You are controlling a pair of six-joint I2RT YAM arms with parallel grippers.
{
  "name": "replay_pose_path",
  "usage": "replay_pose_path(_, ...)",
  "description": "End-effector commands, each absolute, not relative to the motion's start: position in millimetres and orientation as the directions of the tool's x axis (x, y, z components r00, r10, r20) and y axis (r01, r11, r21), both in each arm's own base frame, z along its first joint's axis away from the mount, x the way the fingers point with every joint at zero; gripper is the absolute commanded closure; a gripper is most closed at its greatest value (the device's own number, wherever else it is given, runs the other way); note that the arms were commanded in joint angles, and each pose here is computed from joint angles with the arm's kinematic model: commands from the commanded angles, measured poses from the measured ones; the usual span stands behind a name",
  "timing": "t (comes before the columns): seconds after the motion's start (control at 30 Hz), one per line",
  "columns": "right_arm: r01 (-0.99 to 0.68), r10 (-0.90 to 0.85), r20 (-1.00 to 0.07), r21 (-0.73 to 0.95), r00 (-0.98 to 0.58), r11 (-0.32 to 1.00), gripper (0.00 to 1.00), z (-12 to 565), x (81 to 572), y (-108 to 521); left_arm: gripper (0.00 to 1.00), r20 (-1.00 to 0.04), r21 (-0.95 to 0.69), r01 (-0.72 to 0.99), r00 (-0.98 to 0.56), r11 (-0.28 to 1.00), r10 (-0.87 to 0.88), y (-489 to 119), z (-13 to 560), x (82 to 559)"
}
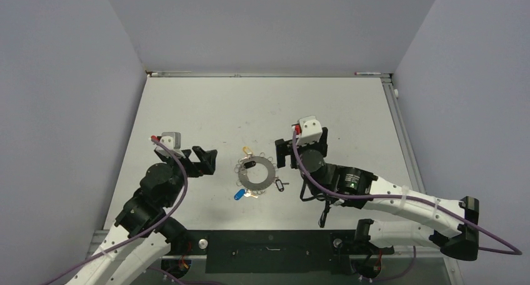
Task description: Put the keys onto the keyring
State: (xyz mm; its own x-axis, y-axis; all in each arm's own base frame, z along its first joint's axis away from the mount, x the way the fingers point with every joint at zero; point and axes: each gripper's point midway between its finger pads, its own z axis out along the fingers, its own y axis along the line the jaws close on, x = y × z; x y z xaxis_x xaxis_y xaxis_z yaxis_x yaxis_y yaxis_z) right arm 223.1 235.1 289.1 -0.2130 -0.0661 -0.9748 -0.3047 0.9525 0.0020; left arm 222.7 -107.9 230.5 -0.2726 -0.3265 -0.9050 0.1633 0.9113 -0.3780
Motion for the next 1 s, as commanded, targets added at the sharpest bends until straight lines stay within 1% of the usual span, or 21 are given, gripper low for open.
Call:
replay_pose_path(0.0, -0.313, -0.033, -0.958, 0.06, -0.284, 0.948, 0.13, 262, 247, 249, 0.04, -0.965, -0.146, 0.2, -0.243, 0.969, -0.096, -90, 236, 218)
replay_pose_path(0.03, -0.318, -0.038, -0.947, 0.069, -0.318, 0.946, 0.13, 251, 252, 251, 0.04, -0.972, -0.127, 0.21, -0.223, 0.969, -0.079, -89, 236, 219)
replay_pose_path(0.1, -0.315, -0.054, -0.93, 0.068, -0.364, 0.947, 0.13, 232, 261, 249, 0.04, -0.974, -0.174, 0.225, -0.185, 0.959, -0.133, -93, 234, 219)
replay_pose_path(0.17, -0.295, -0.066, -0.924, 0.052, -0.377, 0.954, 0.13, 219, 265, 243, 0.04, -0.979, -0.188, 0.292, -0.127, 0.938, -0.157, -100, 243, 215)
replay_pose_path(0.2, -0.282, -0.066, -0.924, 0.047, -0.376, 0.958, 0.13, 215, 266, 240, 0.04, -0.981, -0.185, 0.287, -0.105, 0.94, -0.162, -96, 245, 215)
replay_pose_path(0.3, -0.287, -0.045, -0.932, 0.064, -0.359, 0.956, 0.12, 210, 266, 237, 0.04, -0.985, -0.172, 0.199, -0.067, 0.965, -0.161, -75, 240, 218)
replay_pose_path(0.43, -0.282, -0.017, -0.942, 0.083, -0.335, 0.956, 0.12, 203, 267, 234, 0.04, -0.986, -0.157, 0.159, -0.082, 0.975, -0.146, -68, 233, 220)
replay_pose_path(0.53, -0.296, -0.002, -0.949, 0.096, -0.316, 0.95, 0.11, 207, 264, 235, 0.04, -0.985, -0.156, 0.183, -0.096, 0.971, -0.14, -74, 231, 221)
replay_pose_path(0.67, -0.323, 0.071, -0.963, 0.156, -0.26, 0.933, 0.09, 212, 255, 231, 0.04, -0.986, -0.147, 0.188, -0.102, 0.971, -0.13, -75, 231, 222)
replay_pose_path(0.8, -0.283, 0.134, -0.955, 0.21, -0.265, 0.936, 0.08, 207, 251, 220, 0.04, -0.986, -0.135, 0.183, -0.121, 0.974, -0.114, -77, 227, 222)
replay_pose_path(0.97, -0.268, 0.152, -0.95, 0.226, -0.272, 0.936, 0.08, 204, 244, 221, 0.04, -0.987, -0.132, 0.257, -0.124, 0.957, -0.103, -92, 227, 215)
